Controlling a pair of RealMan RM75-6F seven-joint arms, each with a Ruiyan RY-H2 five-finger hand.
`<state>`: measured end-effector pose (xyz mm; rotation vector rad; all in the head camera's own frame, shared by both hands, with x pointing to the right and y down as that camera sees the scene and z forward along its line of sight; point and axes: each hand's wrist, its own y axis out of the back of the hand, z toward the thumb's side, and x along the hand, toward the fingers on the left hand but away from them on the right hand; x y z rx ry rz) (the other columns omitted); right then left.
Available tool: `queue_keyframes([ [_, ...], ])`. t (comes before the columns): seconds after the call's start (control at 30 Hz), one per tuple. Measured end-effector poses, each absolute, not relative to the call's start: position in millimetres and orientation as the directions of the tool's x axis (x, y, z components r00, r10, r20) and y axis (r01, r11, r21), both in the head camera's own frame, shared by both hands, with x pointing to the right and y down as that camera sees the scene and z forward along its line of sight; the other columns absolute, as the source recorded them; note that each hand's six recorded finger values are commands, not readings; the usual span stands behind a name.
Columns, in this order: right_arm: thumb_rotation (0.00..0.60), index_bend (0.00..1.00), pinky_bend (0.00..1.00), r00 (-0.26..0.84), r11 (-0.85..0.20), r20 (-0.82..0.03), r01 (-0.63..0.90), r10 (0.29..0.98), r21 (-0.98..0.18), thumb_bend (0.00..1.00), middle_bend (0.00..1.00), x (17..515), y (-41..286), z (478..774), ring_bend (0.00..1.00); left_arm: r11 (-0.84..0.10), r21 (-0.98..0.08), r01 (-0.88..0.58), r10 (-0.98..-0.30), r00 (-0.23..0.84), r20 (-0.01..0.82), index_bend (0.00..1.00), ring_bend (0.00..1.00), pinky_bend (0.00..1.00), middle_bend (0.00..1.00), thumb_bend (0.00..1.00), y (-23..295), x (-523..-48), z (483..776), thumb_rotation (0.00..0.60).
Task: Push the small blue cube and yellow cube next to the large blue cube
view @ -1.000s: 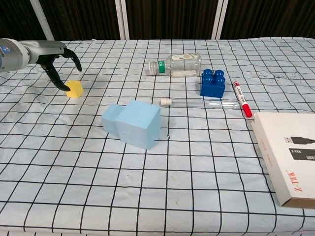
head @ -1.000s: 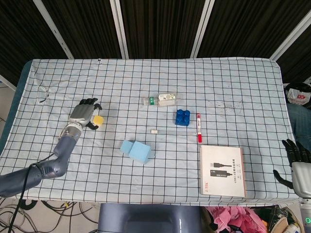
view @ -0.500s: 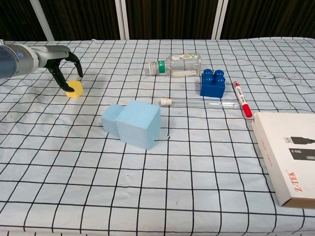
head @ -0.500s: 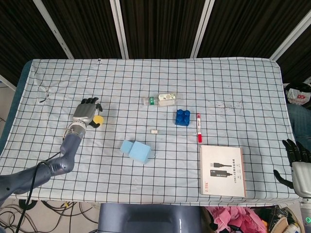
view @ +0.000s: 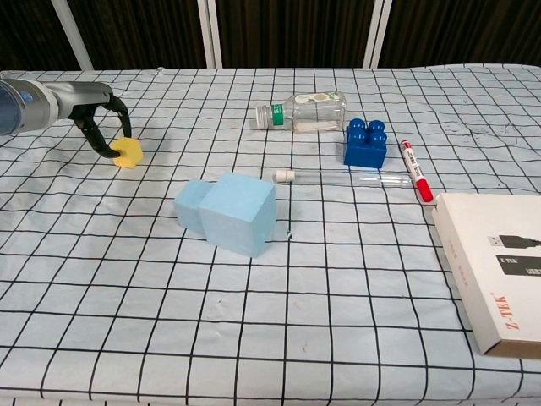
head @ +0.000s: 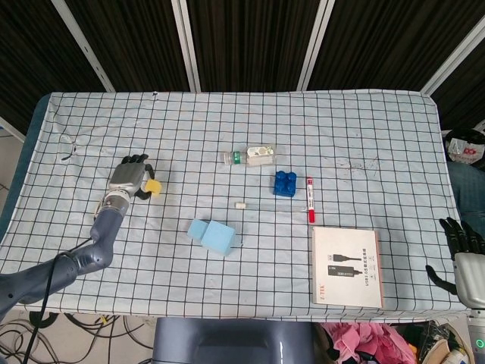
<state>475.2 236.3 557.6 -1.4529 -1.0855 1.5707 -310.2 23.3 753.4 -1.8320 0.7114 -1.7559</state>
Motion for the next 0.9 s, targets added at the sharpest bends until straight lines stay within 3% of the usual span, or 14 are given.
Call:
queue_keyframes([
  [0.6, 0.6, 0.0, 0.11, -0.099, -0.381, -0.383, 0.039, 0.918, -0.924, 0.22, 0.04, 475, 236, 557, 0.0, -0.737, -0.673, -0.061, -0.676, 0.041, 0.736, 0.45, 0.0, 0.0, 0.1, 0.31, 22, -308, 748, 0.6],
  [0.9, 0.6, 0.0, 0.11, -0.098, -0.381, -0.383, 0.038, 0.919, -0.924, 0.22, 0.04, 475, 236, 557, 0.0, -0.749, -0.654, -0.103, -0.662, 0.132, 0.738, 0.45, 0.0, 0.0, 0.1, 0.31, 31, -289, 725, 0.6],
])
